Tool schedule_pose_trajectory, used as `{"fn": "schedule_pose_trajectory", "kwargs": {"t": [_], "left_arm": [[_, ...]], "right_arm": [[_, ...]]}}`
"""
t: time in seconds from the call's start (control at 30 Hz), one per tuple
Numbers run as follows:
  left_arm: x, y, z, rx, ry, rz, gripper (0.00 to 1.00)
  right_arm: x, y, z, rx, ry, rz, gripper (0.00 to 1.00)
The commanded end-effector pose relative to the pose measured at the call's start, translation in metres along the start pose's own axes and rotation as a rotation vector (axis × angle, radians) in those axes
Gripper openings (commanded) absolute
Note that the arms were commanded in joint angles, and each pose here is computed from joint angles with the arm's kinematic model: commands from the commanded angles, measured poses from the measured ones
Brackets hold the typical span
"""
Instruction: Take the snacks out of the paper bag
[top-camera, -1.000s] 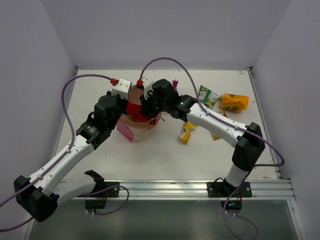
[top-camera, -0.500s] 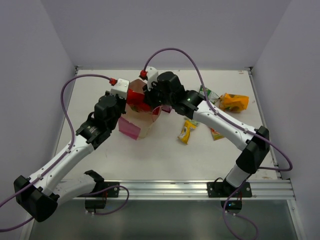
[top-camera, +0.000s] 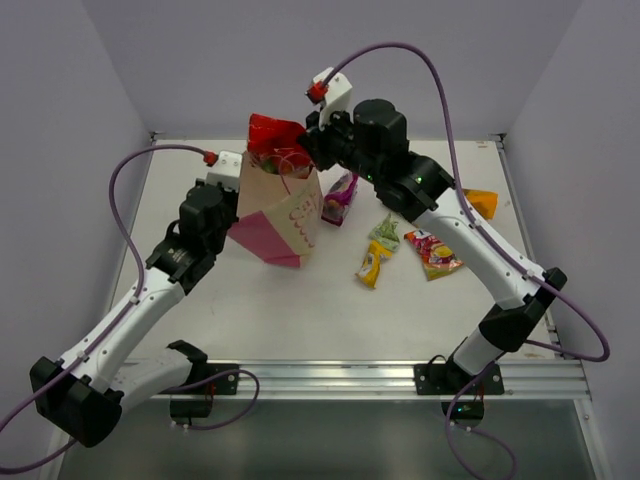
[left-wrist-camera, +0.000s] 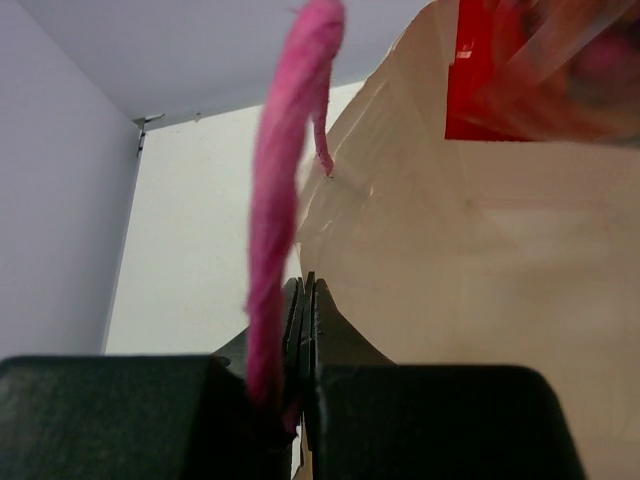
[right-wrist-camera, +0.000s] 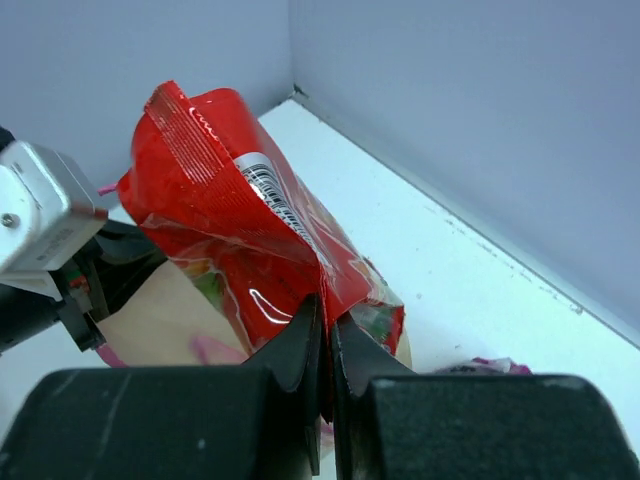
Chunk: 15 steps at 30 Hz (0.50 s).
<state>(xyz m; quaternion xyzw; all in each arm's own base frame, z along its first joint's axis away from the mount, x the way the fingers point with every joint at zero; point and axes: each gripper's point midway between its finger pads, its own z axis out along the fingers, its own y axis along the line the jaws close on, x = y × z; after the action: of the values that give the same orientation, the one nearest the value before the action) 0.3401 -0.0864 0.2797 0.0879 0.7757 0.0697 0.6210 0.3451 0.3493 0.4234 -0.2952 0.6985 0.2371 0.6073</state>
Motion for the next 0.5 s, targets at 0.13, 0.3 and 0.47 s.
{"fn": "schedule_pose_trajectory", "kwargs": {"t": [0.13,0.3,0.47], "left_arm": [[-0.005,0.002,0.0,0.017,-0.006,-0.062,0.0],[-0.016,-0.014,-0.006,0.123,-0.062,-0.081,0.0],[-0.011,0.003,-0.005,0.03,-0.021,-0.071,0.0]], "right_arm": [[-0.131,-0.021,-0.038,0.023,-0.375,0.074,0.0],[-0.103,-0.006,-0.011,-0.058,-0.345,0.146,0.0],[-0.097,-0.011,-0.005,-0.04,-0.339,0.177,0.0]]}}
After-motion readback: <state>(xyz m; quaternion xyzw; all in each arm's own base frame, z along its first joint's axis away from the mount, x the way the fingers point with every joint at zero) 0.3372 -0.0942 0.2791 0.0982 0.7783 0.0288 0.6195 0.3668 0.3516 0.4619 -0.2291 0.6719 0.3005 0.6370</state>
